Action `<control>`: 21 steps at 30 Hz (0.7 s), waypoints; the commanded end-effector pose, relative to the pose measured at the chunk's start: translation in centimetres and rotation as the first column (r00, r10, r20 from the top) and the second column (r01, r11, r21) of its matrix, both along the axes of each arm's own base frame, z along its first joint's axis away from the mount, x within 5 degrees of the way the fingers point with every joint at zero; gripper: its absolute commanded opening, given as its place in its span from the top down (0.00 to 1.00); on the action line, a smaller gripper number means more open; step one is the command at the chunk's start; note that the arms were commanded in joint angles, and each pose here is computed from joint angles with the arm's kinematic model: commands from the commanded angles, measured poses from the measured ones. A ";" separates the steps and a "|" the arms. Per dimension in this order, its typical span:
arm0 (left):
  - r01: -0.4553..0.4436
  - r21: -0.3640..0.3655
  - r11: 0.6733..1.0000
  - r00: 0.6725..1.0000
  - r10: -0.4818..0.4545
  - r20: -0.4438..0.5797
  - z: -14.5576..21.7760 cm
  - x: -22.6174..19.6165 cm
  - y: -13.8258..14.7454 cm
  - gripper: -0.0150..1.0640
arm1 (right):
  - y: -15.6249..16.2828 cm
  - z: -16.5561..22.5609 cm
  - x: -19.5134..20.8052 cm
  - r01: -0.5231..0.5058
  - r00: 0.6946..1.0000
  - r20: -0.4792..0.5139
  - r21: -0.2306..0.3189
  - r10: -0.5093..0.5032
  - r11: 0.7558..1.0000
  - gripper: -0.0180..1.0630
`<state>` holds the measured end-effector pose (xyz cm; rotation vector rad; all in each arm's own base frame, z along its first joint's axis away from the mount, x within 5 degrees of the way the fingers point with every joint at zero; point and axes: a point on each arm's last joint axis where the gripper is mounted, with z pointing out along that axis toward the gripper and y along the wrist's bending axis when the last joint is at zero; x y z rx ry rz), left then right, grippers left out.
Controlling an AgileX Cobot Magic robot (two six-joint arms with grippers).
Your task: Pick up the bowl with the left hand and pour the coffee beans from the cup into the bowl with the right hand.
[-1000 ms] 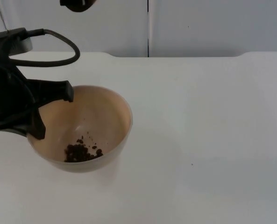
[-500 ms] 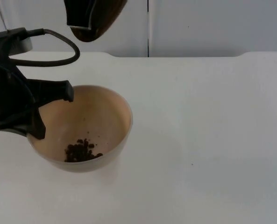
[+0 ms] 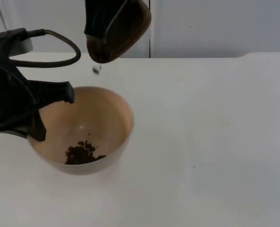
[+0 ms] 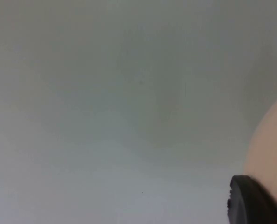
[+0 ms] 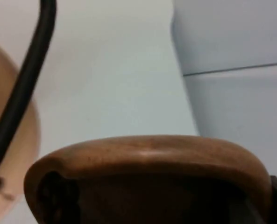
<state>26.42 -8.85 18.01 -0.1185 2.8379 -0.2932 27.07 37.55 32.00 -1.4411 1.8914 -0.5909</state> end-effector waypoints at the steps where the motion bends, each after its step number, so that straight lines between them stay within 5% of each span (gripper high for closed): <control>1: -0.016 -0.015 1.000 1.000 0.016 0.008 0.3 0.1 0.0 0.99 | -0.5 0.7 0.4 0.017 0.999 -0.037 0.063 -0.015 0.998 0.98; 7: -0.016 -0.016 1.000 1.000 0.017 0.009 0.3 0.1 0.0 0.99 | -2.4 0.1 3.1 0.124 0.966 -0.251 0.234 -0.064 0.964 0.98; 21: -0.016 -0.016 1.000 1.000 0.017 0.009 0.3 0.1 0.0 0.99 | -4.9 -0.5 5.6 0.236 0.892 -0.447 0.329 -0.069 0.914 0.98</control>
